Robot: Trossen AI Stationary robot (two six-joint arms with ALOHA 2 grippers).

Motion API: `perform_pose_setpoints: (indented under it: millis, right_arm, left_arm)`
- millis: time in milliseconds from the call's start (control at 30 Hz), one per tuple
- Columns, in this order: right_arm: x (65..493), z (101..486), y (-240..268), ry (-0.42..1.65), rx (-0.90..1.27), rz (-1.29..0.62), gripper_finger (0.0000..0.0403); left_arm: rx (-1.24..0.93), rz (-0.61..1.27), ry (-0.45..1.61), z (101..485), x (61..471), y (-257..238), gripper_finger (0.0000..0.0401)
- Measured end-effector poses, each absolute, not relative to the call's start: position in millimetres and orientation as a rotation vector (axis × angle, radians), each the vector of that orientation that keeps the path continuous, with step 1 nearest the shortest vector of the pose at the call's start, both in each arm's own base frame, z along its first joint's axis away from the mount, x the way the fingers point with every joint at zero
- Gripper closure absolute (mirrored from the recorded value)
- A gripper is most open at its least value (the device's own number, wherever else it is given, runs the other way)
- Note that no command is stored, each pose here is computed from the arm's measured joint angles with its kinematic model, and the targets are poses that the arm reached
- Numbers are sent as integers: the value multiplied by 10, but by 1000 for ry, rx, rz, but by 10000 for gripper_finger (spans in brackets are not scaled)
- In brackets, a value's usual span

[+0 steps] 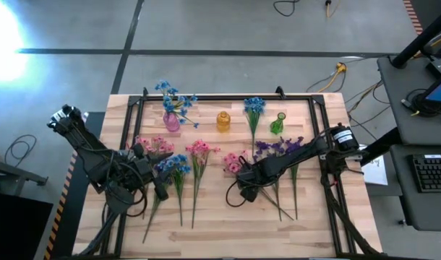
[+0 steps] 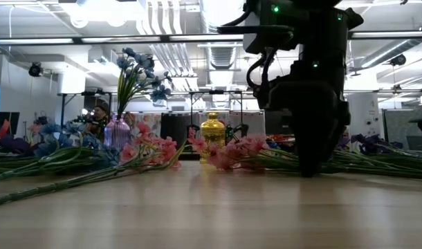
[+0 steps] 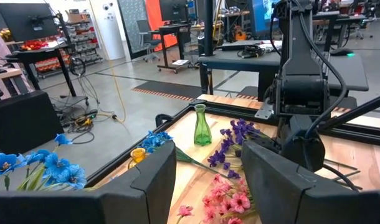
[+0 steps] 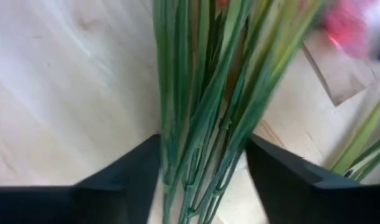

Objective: Sort flowers into vase by color
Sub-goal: Put the right pink flowers into the green vase

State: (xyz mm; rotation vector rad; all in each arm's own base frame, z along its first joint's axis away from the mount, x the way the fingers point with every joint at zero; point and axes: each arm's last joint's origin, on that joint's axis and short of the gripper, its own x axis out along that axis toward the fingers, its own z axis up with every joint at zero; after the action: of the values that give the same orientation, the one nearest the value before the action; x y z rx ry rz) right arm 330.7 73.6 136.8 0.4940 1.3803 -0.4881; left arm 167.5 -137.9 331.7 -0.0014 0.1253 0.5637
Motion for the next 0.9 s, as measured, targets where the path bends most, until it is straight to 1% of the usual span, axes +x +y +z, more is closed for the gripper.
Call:
perform_pose_setpoints:
  millis: [133, 233, 300, 400, 533, 767, 900]
  right_arm:
    - [3307, 1365, 736, 1372, 530, -521, 263]
    - [3311, 1371, 736, 1366, 545, -534, 312]
    - [3309, 1380, 749, 1361, 547, -538, 339]
    - [3303, 1417, 754, 1351, 551, -538, 369]
    - [3280, 1525, 748, 1322, 565, -532, 387]
    - [3193, 1922, 735, 1217, 599, -462, 382]
    - [3102, 2225, 703, 1093, 591, -439, 381]
  left_arm:
    - [-1, 564, 125, 3317, 1675, -1379, 233]
    - [-2, 564, 125, 3317, 1675, -1379, 233]
    - [-1, 564, 125, 3317, 1675, -1379, 233]
    - [-1, 564, 125, 3317, 1675, -1379, 233]
    - [-1, 563, 125, 3317, 1674, -1380, 233]
    - [-1, 562, 126, 3316, 1674, -1380, 233]
    - [-3, 555, 130, 3315, 1675, -1382, 233]
